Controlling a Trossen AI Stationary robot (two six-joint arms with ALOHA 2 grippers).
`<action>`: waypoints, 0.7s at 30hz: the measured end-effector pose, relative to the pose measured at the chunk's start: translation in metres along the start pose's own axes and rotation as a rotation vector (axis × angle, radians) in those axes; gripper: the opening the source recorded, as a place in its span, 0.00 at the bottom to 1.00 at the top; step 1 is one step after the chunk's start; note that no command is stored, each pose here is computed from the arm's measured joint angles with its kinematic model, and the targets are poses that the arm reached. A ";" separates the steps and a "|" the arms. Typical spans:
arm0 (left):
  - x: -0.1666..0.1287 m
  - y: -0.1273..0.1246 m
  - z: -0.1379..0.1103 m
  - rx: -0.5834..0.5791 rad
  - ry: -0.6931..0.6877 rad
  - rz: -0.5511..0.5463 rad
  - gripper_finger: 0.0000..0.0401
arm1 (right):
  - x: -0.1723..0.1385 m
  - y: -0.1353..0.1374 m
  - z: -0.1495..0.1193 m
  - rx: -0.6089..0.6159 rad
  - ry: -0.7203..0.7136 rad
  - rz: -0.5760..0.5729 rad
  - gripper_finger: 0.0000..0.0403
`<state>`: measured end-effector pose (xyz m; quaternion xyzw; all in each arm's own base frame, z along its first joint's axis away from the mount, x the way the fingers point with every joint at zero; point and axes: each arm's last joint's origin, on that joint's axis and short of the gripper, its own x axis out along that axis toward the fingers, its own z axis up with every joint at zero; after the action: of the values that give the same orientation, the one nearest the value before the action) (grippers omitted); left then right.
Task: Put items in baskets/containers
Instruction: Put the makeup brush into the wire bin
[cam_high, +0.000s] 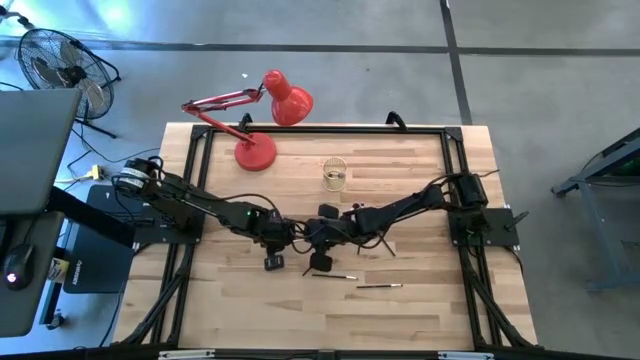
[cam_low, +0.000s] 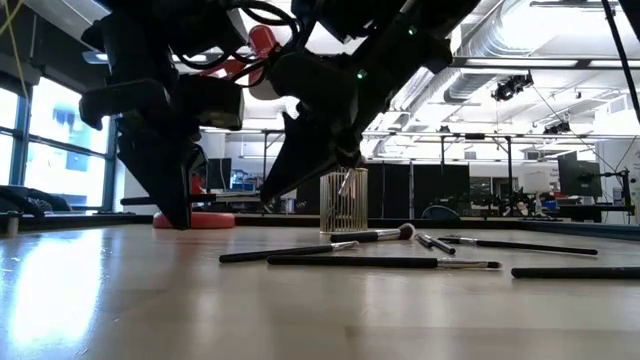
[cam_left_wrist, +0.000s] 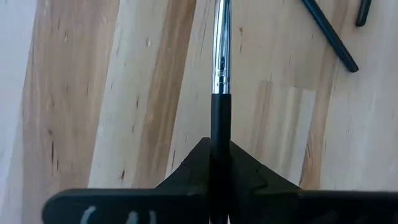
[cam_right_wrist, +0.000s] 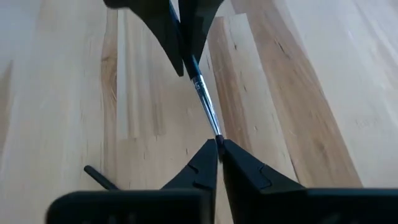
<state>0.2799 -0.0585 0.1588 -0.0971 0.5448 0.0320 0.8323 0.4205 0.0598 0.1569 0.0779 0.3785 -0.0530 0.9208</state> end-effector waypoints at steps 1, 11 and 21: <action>0.000 0.000 0.001 0.000 -0.006 -0.003 0.04 | -0.003 0.000 0.001 -0.003 0.003 -0.002 0.07; 0.000 -0.002 0.002 -0.075 -0.004 -0.052 0.03 | -0.041 -0.009 -0.005 -0.092 0.225 -0.072 0.18; -0.001 -0.007 0.015 -0.219 -0.132 -0.110 0.04 | -0.080 -0.021 -0.029 -0.144 0.380 -0.100 0.11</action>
<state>0.2939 -0.0624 0.1665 -0.2146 0.4760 0.0519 0.8513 0.3404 0.0479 0.1912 0.0016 0.5515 -0.0560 0.8323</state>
